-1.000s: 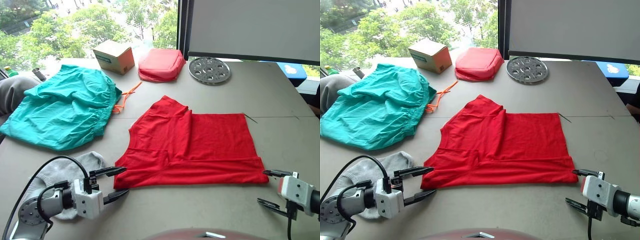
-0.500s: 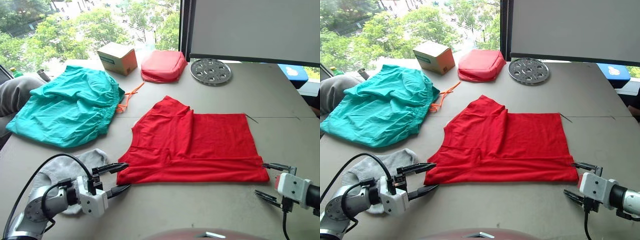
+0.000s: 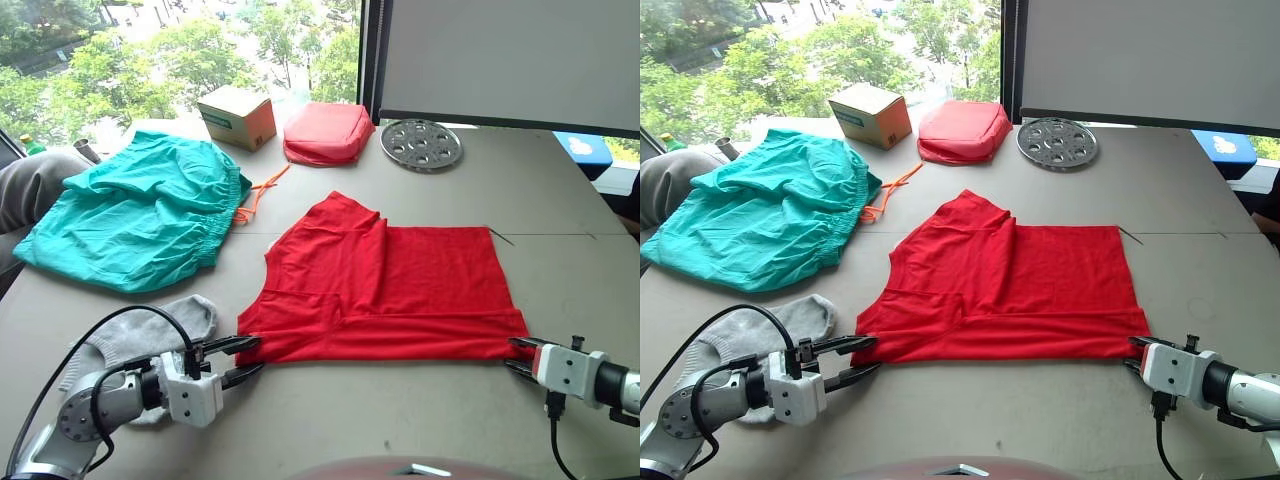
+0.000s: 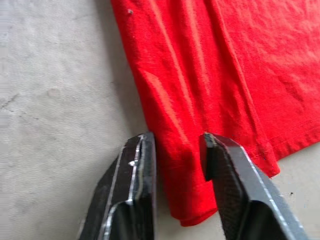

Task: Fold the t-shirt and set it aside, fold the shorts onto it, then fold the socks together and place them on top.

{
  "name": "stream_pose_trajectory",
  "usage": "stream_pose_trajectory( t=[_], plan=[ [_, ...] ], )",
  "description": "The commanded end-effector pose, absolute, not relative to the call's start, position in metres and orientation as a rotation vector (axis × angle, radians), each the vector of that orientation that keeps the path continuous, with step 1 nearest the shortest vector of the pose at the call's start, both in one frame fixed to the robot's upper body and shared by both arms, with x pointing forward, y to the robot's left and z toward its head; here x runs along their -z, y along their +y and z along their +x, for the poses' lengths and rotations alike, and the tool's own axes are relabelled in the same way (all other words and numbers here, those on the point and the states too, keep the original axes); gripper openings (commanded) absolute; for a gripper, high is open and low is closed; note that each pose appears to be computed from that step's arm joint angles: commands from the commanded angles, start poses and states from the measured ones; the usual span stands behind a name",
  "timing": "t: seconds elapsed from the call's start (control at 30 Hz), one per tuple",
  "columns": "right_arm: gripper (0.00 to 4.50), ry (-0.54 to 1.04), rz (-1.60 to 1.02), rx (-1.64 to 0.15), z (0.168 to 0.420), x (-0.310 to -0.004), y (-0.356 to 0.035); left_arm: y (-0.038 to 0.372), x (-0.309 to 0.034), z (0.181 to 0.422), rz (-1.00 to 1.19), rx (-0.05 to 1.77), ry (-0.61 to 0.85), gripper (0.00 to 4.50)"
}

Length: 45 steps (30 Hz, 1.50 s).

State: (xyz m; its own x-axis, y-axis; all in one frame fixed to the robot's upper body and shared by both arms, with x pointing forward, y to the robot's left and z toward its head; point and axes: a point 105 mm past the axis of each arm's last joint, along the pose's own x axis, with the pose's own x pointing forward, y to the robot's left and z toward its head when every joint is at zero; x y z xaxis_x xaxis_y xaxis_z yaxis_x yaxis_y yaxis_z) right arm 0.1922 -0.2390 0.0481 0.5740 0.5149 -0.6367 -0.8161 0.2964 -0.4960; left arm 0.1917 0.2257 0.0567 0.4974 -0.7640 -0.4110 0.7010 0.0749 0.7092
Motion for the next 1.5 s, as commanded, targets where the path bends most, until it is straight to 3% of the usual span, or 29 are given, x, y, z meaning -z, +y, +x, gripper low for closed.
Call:
stream_pose_trajectory(
  t=[0.03, 0.33, 0.77, 1.07, 1.27, 1.33, 1.43, 1.5],
  plan=[
    [0.0, 0.475, -0.878, -0.868, 0.196, -0.042, -0.251, 0.233, -0.047, 0.196, 0.968, 1.091, 0.032, 0.16],
    [0.0, 0.477, -0.829, -0.875, 0.201, -0.054, -0.246, 0.225, -0.054, 0.188, 0.837, 1.18, 0.083, 0.04],
    [0.0, 0.623, -0.704, -1.014, 0.164, -0.063, -0.255, 0.204, -0.065, 0.142, 0.699, 1.374, 0.152, 0.04],
    [0.0, 0.722, -0.64, -1.065, 0.136, -0.061, -0.258, 0.206, -0.065, 0.121, 0.667, 1.38, 0.213, 0.04],
    [0.0, 0.686, -0.623, -1.025, 0.14, -0.066, -0.257, 0.19, -0.078, 0.121, 0.604, 1.284, 0.189, 0.04],
    [0.0, 0.676, -0.574, -1.034, 0.141, -0.071, -0.252, 0.186, -0.087, 0.124, 0.502, 1.24, 0.198, 0.84],
    [0.87, 0.639, -0.552, -1.027, 0.146, -0.079, -0.249, 0.189, -0.099, 0.139, 0.327, 1.1, 0.222, 1.98],
    [1.78, 0.649, -0.553, -1.023, 0.145, -0.082, -0.252, 0.191, -0.105, 0.147, 0.183, 1.039, 0.265, 2.85]
  ],
)
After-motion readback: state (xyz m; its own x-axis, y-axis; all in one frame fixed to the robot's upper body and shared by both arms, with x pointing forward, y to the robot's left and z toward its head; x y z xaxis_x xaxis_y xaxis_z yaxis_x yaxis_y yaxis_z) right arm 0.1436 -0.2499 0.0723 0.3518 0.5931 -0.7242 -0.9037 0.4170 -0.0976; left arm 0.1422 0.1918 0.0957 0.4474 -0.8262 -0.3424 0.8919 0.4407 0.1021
